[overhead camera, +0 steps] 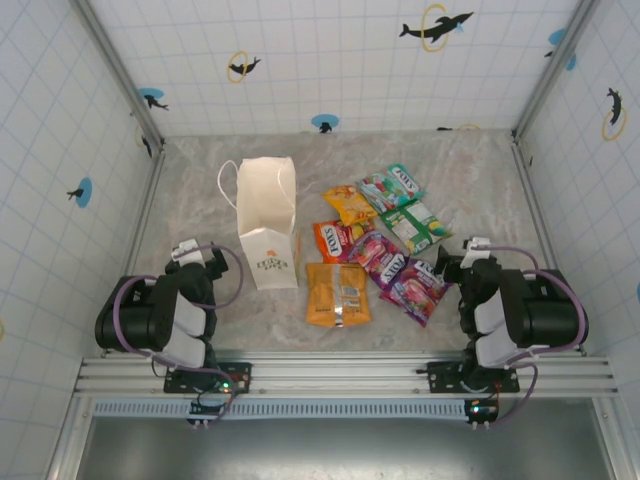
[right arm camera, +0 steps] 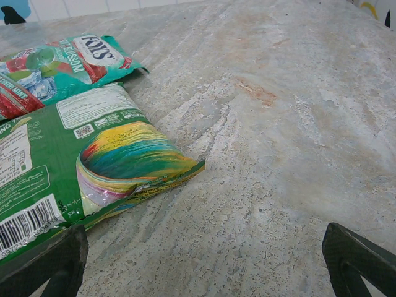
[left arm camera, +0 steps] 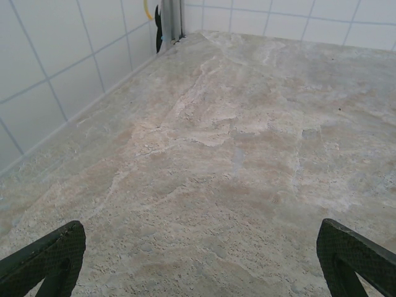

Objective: Place the snacks into the paper bag

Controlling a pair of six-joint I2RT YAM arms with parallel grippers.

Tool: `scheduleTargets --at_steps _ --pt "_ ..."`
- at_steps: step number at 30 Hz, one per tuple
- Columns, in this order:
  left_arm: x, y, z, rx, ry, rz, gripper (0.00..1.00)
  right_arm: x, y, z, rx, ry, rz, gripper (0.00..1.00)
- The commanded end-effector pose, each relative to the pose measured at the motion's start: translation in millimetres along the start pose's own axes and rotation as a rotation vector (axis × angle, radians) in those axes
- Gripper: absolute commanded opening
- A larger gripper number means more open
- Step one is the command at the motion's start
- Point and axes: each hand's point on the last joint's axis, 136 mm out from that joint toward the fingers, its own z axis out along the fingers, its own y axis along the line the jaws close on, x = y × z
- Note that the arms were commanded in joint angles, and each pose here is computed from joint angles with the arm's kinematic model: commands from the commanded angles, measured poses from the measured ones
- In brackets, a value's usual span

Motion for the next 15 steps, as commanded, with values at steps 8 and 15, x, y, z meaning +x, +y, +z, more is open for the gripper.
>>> scheduleTargets --at_steps 8,15 --pt "0 6 -6 -0.016 -0.013 -0.020 0.98 -12 -2 -3 0.019 -0.048 -0.010 1.00" --pt "-7 4 -19 -0.027 -0.065 0.015 0.95 -38 -7 -1 0.104 0.035 0.072 1.00"
